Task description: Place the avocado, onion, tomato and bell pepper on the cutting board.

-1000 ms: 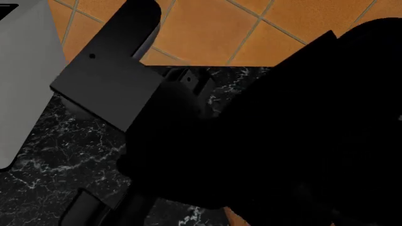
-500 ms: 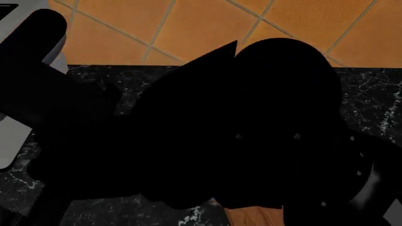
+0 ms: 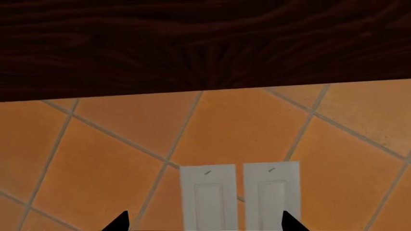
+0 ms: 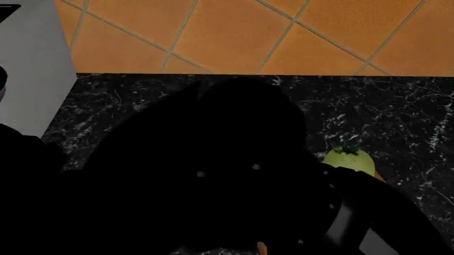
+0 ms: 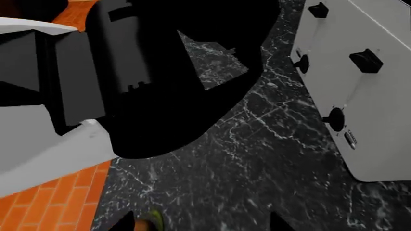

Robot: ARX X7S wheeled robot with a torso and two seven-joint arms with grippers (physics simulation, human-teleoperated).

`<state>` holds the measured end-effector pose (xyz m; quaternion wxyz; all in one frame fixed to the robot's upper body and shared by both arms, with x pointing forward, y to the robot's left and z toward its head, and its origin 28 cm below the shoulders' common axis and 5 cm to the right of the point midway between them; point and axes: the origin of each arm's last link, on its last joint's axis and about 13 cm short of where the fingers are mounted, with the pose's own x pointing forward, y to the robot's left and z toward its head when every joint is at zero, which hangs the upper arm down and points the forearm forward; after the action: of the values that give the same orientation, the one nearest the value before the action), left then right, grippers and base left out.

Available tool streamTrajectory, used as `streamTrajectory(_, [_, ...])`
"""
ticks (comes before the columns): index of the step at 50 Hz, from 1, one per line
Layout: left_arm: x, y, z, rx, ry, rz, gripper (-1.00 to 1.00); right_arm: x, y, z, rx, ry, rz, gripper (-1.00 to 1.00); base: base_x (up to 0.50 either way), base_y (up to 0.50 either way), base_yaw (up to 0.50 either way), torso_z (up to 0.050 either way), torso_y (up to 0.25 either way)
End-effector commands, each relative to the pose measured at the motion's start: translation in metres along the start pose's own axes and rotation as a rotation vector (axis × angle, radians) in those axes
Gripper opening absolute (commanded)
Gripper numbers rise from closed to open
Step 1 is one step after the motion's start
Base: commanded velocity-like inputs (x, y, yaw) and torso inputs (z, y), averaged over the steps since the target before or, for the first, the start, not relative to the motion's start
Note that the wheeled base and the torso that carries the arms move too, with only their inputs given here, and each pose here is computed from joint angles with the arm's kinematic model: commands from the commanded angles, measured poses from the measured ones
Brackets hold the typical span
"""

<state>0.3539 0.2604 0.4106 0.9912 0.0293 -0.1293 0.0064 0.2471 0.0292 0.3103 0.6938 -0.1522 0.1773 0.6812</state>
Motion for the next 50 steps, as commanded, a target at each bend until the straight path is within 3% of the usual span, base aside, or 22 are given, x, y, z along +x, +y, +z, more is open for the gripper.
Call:
streamTrajectory(1, [0.001,0.001,0.001,-0.031,-0.009,-0.013,1.0,0.021,0.001,-0.003,0.029,-0.026,0.105,1.0,0.0,0.0,0.0,0.0,0.0])
streamTrajectory(27, [0.003,0.002,-0.004,-0.031,-0.002,-0.004,1.0,0.05,0.009,-0.031,0.087,0.035,0.238,1.0,0.0,0.0,0.0,0.0,0.0])
streamTrajectory(30, [0.003,0.002,-0.01,-0.039,0.009,0.0,1.0,0.063,0.01,-0.045,0.101,0.086,0.286,1.0,0.0,0.0,0.0,0.0,0.0])
streamTrajectory(50, [0.004,0.002,-0.017,-0.043,0.022,0.003,1.0,0.072,0.009,-0.066,0.151,0.119,0.303,1.0,0.0,0.0,0.0,0.0,0.0])
